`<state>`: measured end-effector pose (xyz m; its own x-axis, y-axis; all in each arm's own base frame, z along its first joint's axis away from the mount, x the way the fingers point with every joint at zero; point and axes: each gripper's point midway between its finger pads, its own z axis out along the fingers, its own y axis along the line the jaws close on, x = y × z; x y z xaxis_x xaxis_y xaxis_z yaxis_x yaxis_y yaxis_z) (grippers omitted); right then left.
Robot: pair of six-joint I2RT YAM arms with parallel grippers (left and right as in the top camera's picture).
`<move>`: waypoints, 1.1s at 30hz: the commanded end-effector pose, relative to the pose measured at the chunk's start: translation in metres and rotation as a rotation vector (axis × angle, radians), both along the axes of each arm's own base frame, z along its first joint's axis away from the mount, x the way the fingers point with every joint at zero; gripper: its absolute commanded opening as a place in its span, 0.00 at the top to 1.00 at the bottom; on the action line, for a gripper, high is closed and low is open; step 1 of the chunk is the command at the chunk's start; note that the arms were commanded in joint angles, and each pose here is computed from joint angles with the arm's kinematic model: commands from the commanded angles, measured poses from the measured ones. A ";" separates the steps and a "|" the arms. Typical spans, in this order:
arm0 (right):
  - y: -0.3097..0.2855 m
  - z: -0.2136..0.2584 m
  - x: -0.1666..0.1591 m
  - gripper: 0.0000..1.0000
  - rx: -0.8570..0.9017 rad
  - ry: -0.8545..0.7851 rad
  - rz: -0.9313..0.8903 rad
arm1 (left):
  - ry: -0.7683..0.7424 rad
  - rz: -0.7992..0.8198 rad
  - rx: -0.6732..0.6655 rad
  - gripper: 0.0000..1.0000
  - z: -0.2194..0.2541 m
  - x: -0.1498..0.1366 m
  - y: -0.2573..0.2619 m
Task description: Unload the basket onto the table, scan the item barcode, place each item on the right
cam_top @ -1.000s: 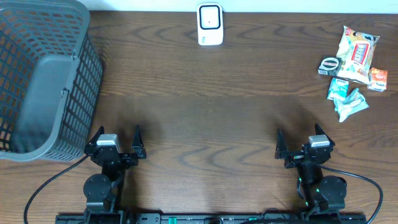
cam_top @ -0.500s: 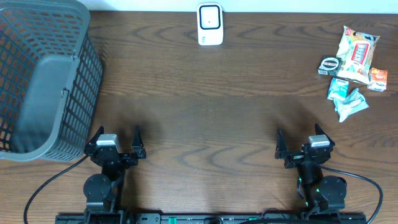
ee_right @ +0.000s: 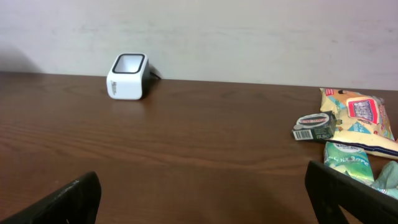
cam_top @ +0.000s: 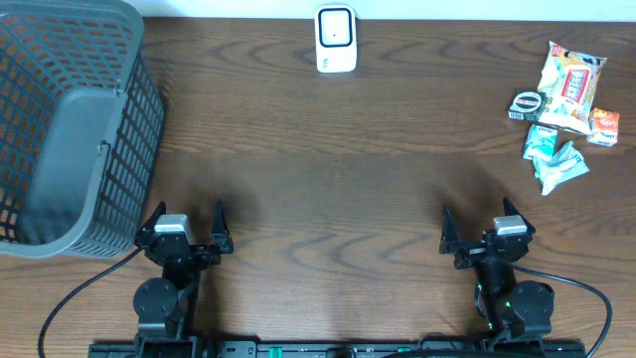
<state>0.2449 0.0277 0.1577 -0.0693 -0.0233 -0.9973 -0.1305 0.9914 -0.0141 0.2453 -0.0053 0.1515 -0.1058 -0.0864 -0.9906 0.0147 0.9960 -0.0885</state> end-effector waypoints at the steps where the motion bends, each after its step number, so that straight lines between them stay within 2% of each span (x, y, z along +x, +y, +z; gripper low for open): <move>1: -0.001 0.000 0.000 0.01 0.006 0.000 -0.003 | 0.049 0.007 0.027 0.03 -0.015 -0.001 0.002; 33: -0.001 0.000 0.000 0.01 0.006 0.000 -0.003 | 0.048 0.004 0.041 0.02 -0.015 -0.001 0.002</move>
<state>0.2449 0.0277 0.1576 -0.0697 -0.0233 -0.9973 -0.1305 0.9914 -0.0140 0.2452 -0.0052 0.1512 -0.1069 -0.0636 -0.9922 0.0166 0.9977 -0.0657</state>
